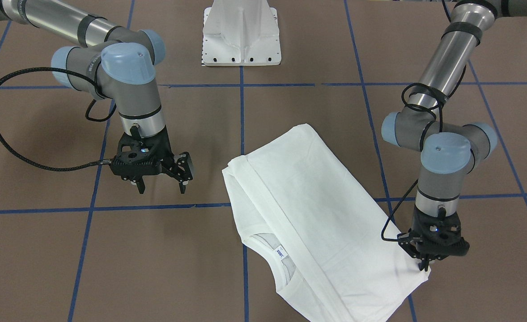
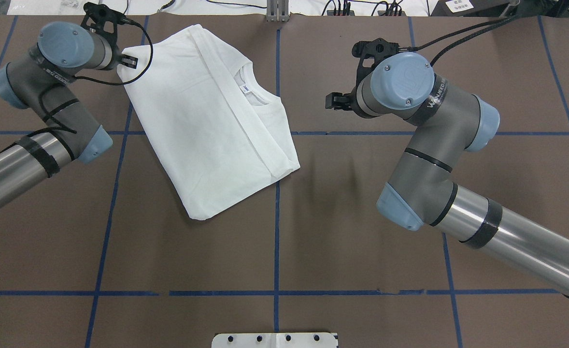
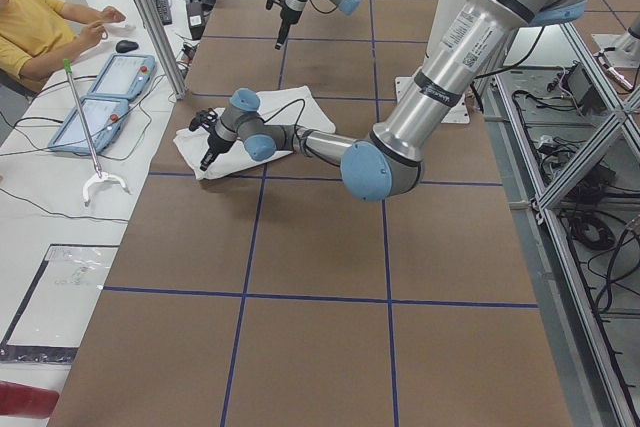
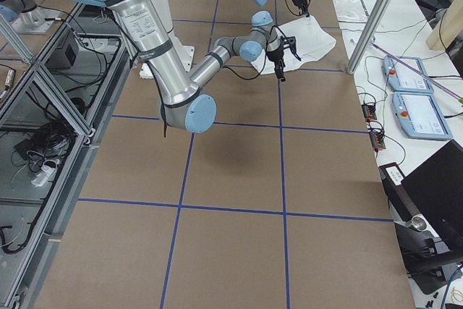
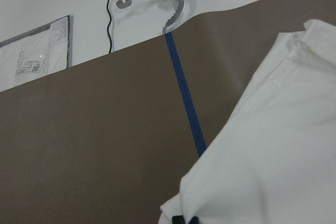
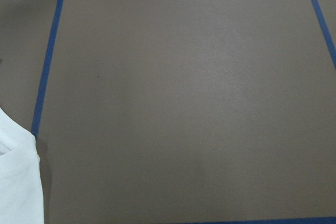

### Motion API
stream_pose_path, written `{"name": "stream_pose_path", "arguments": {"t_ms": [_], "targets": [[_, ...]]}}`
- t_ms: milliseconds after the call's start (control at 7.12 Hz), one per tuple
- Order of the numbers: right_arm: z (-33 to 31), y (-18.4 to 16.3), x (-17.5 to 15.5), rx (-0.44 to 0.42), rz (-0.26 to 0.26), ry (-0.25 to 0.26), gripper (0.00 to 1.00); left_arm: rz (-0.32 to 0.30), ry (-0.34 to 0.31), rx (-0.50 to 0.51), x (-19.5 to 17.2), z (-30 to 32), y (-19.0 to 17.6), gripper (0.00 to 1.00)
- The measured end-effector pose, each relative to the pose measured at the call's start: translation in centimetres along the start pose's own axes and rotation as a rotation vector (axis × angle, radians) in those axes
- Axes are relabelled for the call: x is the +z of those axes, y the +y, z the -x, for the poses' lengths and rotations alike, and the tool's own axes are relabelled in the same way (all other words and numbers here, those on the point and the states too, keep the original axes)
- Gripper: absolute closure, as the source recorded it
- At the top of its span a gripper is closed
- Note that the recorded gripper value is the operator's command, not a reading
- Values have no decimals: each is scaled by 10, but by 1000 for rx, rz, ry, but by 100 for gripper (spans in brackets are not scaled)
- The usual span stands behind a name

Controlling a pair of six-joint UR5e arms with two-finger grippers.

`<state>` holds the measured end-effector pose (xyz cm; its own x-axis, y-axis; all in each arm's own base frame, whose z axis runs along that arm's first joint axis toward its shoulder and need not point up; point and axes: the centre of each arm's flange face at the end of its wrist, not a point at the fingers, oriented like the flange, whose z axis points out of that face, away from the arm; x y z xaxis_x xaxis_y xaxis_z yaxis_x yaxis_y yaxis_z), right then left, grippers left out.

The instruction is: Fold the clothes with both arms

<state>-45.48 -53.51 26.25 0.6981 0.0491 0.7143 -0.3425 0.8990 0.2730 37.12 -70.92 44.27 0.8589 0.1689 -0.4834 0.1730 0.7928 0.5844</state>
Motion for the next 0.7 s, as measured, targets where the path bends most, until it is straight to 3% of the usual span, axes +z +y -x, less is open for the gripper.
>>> {"name": "stream_pose_path", "arguments": {"t_ms": [281,421,702], "targets": [[25,5,-1,35,7,-19,1,-57,81,35,-13,0,-9,0],[52,1,3,72,-2,-19,3,-61,139,46,-25,2,-2,0],[126,-13,24,134,-36,-7,10,-72,194,48,-47,10,13,0]]}}
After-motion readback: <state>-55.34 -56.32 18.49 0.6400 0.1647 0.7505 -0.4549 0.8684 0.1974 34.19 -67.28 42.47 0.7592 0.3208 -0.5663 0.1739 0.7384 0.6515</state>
